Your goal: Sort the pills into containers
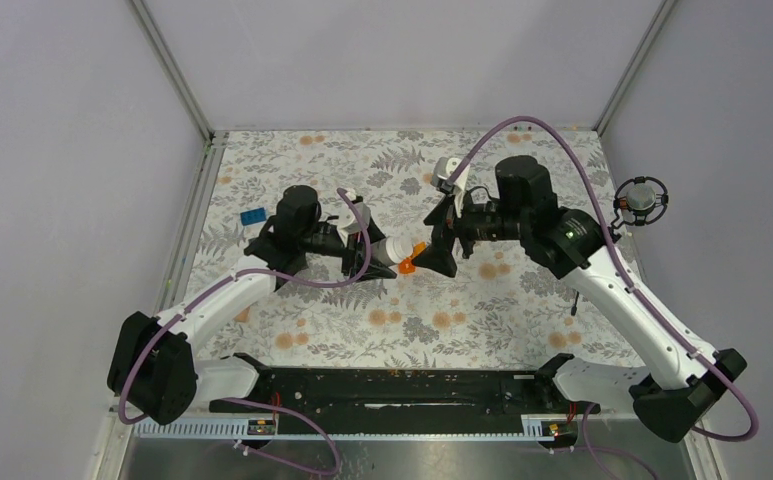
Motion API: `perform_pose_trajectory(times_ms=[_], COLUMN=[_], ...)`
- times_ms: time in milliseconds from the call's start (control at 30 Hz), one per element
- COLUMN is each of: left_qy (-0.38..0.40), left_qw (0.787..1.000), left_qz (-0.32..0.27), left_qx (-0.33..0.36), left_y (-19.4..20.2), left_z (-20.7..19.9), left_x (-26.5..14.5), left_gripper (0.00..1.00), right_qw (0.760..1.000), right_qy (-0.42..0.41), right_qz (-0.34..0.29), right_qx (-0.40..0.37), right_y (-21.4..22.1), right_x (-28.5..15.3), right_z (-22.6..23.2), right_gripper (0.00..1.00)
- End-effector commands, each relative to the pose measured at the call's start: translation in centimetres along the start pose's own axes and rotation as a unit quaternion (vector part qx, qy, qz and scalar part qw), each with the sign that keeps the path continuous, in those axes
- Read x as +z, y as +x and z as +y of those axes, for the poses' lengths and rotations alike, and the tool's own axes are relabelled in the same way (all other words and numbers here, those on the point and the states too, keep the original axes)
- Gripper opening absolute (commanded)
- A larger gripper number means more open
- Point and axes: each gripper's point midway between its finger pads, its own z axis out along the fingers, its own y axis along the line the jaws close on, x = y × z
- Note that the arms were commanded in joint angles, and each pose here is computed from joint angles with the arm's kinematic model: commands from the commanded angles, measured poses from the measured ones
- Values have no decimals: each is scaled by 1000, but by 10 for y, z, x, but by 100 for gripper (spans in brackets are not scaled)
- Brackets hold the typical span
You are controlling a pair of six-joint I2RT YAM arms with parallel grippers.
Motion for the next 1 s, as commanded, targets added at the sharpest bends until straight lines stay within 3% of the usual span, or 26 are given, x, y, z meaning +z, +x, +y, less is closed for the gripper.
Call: perform_pose_trajectory(times_ms=[0, 333, 733, 833, 967], left_qy=[33, 70, 90, 89, 84], left_qw=[998, 996, 994, 994, 995], left_qz=[-14, -19, -16, -15, -12], left_qx=[53, 59, 57, 57, 61], left_y=[-21, -18, -16, -15, -14], left_z=[-11, -24, -30, -30, -28], left_x=[0, 8, 15, 15, 15], left_gripper=[0, 0, 0, 0, 0], right_qw=[997, 994, 996, 997, 996], right_qy=[33, -51, -18, -7, 65], right_qz=[5, 38, 20, -10, -42], right_qx=[-73, -91, -85, -79, -38], right_y=[1, 13, 7, -6, -23], right_x=[10, 23, 37, 40, 44], right_z=[-22, -7, -24, -26, -51], right_gripper=[99, 99, 84, 84, 86])
